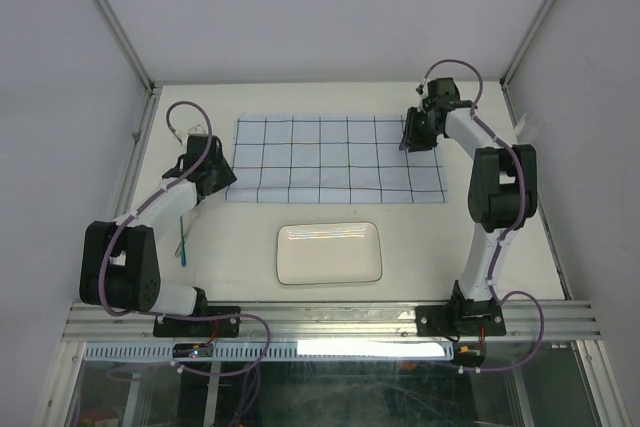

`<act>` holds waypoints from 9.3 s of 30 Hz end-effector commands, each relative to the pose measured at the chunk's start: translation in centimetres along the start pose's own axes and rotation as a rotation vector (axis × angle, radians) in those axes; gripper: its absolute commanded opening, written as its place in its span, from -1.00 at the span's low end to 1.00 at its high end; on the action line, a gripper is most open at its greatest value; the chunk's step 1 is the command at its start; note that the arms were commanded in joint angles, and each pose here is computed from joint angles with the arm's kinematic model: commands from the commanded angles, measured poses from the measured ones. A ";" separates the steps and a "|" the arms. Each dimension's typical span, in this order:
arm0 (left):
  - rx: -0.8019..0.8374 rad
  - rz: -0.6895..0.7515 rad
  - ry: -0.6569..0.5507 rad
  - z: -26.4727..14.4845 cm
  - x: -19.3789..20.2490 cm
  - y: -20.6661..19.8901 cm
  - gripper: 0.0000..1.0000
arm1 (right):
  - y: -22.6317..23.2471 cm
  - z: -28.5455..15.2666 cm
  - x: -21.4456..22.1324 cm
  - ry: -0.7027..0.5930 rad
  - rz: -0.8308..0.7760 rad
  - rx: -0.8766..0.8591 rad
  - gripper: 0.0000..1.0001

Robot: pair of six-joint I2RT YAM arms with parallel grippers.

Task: Set the dinner table for one person
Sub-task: Flatten out the napkin at the center of the board.

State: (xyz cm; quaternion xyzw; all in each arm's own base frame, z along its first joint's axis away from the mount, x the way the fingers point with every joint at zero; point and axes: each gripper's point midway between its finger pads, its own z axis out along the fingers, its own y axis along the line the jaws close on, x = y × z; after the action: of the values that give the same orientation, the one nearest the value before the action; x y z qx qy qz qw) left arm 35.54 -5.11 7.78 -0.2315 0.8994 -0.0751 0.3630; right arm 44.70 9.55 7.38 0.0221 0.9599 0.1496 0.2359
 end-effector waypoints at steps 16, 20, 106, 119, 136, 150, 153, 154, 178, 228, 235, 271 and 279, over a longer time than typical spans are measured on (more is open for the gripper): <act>-0.098 0.018 0.046 4.5 -0.9 1.0 -0.35 | 1.7 0.8 -1.3 -0.017 -0.041 -0.029 -0.34; -0.087 0.021 0.062 4.0 -0.9 1.0 -0.35 | 1.7 1.3 -1.1 -0.005 -0.038 -0.032 -0.35; 0.092 -0.060 -0.026 2.7 -3.4 -2.7 0.10 | 8.7 3.3 0.5 0.059 -0.129 -0.190 -0.41; 0.129 -0.188 -0.267 -0.8 -4.7 0.5 0.22 | 19.8 3.3 1.4 0.085 -0.142 -0.481 -0.40; 0.438 -0.308 -0.112 0.2 -1.2 -1.2 0.29 | 27.2 4.5 4.4 0.153 -0.211 -0.581 -0.39; 0.569 -0.306 0.008 0.9 1.2 -1.9 0.28 | 29.5 6.7 5.8 0.193 -0.211 -0.600 -0.39; 0.570 -0.300 0.021 1.1 1.5 -1.9 0.28 | 29.9 6.8 5.9 0.190 -0.217 -0.602 -0.39; 0.573 -0.299 0.022 1.1 1.5 -2.0 0.28 | 30.0 6.7 5.9 0.189 -0.220 -0.602 -0.39; 0.350 -0.218 -0.134 0.2 -1.0 1.5 0.28 | 30.5 6.6 6.2 0.194 -0.233 -0.603 -0.38; 0.517 -0.272 0.035 -0.6 3.0 -0.8 0.26 | 32.4 9.3 7.4 0.217 -0.220 -0.622 -0.37; 0.518 -0.246 0.034 -2.0 2.7 -1.0 0.27 | 32.3 10.4 7.5 0.217 -0.210 -0.617 -0.37; 0.551 -0.270 -0.018 -0.8 2.3 -1.3 0.27 | 31.7 10.1 7.5 0.225 -0.201 -0.557 -0.37; 0.586 -0.273 0.021 0.1 3.2 -1.6 0.27 | 30.8 10.8 7.4 0.221 -0.181 -0.498 -0.37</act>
State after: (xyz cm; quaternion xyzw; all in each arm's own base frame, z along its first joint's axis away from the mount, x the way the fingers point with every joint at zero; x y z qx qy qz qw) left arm 33.36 -7.33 5.55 -0.2523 0.8170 -0.3507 0.3818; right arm 41.53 42.97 3.21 -0.1502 0.9038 0.3806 0.1256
